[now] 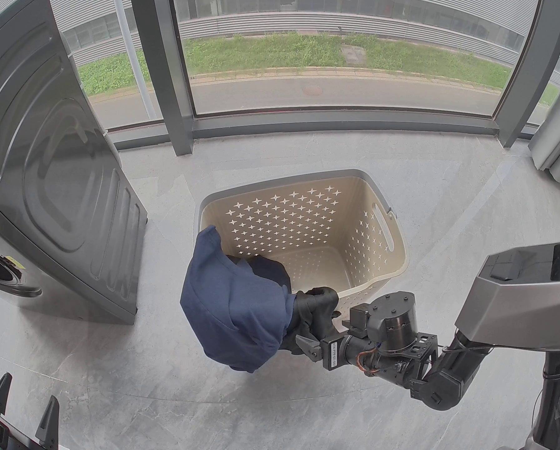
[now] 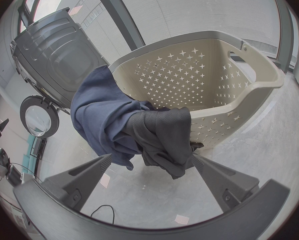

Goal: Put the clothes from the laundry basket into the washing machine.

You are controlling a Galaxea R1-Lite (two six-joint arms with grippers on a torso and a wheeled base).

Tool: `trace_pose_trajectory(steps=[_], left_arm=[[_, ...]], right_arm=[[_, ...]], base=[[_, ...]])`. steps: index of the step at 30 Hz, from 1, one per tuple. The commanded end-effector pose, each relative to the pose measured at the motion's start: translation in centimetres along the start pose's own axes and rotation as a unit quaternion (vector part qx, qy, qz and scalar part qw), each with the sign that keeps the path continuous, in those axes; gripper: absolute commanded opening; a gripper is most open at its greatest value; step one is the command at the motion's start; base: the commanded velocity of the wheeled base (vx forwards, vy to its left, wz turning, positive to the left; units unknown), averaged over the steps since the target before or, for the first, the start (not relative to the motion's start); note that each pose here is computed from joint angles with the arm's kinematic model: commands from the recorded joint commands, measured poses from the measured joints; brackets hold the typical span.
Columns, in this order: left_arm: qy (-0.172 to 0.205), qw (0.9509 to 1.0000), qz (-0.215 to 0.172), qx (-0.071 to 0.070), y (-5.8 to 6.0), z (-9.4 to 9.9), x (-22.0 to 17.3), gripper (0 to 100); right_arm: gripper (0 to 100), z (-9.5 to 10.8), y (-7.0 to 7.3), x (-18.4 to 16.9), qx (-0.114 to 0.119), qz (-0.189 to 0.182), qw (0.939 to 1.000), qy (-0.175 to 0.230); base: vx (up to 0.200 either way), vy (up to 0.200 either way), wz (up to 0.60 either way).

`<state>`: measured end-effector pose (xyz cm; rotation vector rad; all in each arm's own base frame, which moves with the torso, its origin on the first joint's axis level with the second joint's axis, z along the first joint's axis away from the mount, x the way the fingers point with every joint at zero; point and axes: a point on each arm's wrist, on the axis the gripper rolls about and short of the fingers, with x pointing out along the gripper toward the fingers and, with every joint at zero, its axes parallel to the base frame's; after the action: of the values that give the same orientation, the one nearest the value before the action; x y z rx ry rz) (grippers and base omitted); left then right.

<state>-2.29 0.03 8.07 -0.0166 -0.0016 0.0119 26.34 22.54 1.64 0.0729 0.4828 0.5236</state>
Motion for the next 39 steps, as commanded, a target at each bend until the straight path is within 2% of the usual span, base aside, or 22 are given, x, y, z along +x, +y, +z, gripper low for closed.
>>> trace_pose_trajectory(steps=[1, 7, 18, 19, 31, 37, 39], left_arm=[[0.005, 1.0000, 0.000, 0.000, 0.0, -0.5, 0.1, 100], [0.005, 1.0000, 0.001, -0.001, 0.0, -0.5, 0.1, 100], [0.005, 1.0000, 0.001, -0.002, 0.0, -0.5, 0.1, 100], [0.005, 1.0000, 0.001, -0.002, 0.0, -0.5, 0.1, 100], [0.005, 1.0000, 0.003, -0.002, 0.0, -0.5, 0.1, 100], [0.005, 1.0000, 0.003, -0.003, 0.0, -0.5, 0.1, 100], [0.005, 1.0000, 0.003, -0.003, 0.0, -0.5, 0.1, 100]], right_arm=[[100, -0.6, -0.1, 1.4, 0.000, -0.006, 1.0000, 0.003], [100, -0.1, -0.8, 2.8, 0.004, -0.027, 0.9995, -0.014], [100, 0.4, -1.1, 4.0, 0.009, -0.030, 0.9990, -0.031], [0, 0.6, -1.0, 4.0, 0.011, -0.029, 0.9989, -0.034], [0, 1.6, -0.6, 2.3, 0.015, -0.018, 0.9981, -0.058], [0, 3.9, -0.2, -1.5, 0.023, -0.008, 0.9961, -0.084], [0, 5.8, 0.1, -4.4, 0.044, 0.004, 0.9925, -0.114]], base=[[0.000, 0.000, 0.00], [0.000, 0.000, 0.00], [0.000, 0.000, 0.00], [0.000, 0.000, 0.00], [0.000, 0.000, 0.00], [0.000, 0.000, 0.00], [0.000, 0.000, 0.00]])
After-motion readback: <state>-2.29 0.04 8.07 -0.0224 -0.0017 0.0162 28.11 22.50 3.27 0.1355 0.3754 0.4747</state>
